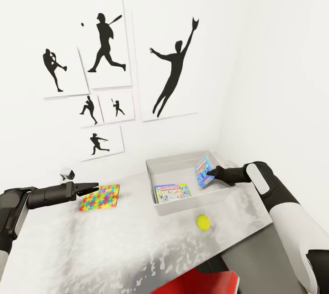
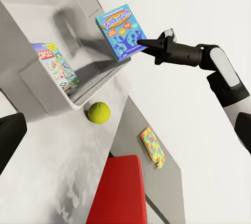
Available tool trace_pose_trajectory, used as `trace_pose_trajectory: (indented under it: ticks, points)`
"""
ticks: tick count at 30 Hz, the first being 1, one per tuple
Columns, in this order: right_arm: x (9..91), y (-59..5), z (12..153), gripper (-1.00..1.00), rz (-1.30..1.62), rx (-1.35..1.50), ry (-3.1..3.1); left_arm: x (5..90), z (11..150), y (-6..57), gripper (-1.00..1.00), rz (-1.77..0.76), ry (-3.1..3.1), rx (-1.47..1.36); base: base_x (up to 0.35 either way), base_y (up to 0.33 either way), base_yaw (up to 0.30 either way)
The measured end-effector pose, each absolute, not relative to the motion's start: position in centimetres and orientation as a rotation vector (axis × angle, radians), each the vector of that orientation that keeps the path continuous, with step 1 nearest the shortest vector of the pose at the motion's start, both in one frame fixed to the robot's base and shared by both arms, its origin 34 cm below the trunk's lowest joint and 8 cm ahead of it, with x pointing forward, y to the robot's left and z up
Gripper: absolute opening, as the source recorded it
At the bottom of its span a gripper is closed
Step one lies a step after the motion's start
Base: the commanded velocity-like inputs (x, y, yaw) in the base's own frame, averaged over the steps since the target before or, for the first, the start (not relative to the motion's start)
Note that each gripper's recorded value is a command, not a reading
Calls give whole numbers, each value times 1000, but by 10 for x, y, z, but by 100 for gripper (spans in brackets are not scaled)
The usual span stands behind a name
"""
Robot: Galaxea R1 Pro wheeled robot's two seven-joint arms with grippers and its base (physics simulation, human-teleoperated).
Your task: Put all the toys in the child's room - the three board games (two on the bed and one on the table), the two jigsaw puzzles on the table, and the tennis ball on the table - inside the toy box on the table in the child's room.
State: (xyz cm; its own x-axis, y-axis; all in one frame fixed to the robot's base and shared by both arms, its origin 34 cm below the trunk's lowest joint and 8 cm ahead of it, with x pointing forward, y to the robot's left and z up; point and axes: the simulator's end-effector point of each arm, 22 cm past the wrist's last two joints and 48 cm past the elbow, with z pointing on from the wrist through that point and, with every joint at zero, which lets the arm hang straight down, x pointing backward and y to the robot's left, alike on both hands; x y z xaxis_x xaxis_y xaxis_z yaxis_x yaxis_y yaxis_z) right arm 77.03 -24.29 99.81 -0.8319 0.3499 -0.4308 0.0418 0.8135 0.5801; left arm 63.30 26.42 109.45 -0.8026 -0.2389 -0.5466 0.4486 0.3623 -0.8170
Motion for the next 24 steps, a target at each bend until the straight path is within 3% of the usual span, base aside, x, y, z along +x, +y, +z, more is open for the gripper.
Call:
trace_pose_trajectory:
  ticks: [24]
  points:
    - [773,-239,977,-100,781,298,2491,637,1075,265,100,-1497,2056,152,0,0,0]
